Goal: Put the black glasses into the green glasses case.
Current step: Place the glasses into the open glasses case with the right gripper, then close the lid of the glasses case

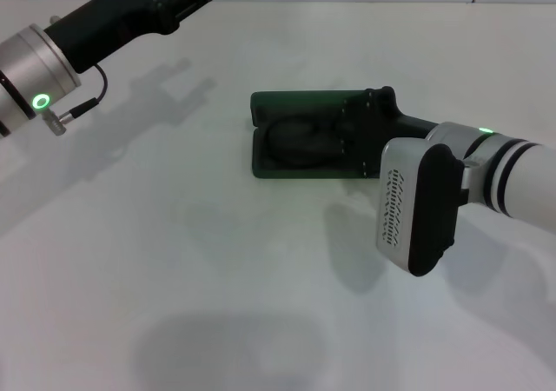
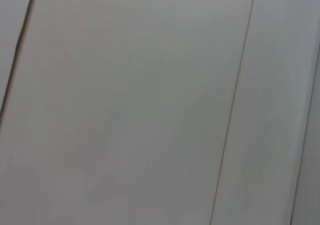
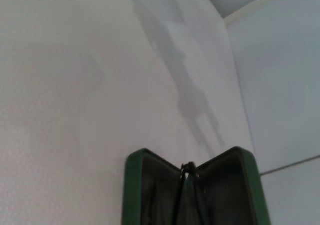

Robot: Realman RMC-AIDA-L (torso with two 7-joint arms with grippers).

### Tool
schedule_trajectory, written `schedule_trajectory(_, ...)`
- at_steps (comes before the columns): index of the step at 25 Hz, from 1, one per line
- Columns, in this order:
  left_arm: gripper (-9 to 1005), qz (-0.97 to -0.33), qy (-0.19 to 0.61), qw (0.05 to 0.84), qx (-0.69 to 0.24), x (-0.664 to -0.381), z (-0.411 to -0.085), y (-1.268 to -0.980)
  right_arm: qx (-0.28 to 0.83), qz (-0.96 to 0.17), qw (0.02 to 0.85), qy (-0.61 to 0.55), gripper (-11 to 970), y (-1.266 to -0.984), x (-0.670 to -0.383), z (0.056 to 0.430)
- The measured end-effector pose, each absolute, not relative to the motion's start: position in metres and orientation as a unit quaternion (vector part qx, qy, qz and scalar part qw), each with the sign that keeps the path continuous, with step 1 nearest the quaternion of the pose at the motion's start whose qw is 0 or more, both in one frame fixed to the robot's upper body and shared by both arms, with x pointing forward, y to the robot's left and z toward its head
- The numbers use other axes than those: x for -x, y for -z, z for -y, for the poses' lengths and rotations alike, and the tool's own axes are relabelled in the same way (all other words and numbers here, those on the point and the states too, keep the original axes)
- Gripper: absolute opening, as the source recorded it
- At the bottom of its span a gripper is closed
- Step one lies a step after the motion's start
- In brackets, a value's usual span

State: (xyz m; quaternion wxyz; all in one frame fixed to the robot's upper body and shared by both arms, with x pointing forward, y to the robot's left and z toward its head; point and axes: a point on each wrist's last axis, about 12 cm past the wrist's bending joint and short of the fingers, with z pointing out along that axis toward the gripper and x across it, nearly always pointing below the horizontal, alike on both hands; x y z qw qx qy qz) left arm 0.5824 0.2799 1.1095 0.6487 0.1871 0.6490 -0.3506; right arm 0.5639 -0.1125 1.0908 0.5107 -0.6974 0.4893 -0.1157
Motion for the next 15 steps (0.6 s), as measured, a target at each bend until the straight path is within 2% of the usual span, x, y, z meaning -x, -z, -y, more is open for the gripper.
schedule_trajectory(11, 622, -0.657, 0.345, 0.643, -0.189, -0.584, -0.279, -1.107, 0.687, -0.507, 0.514, 0.078, 235, -1.094, -0.549, 0.115)
schedule_trajectory(15, 622, -0.682, 0.328, 0.621, -0.204, -0.593, -0.272, -1.104, 0.679, -0.528, 0.508, 0.044, 235, -1.097, -0.550, 0.121)
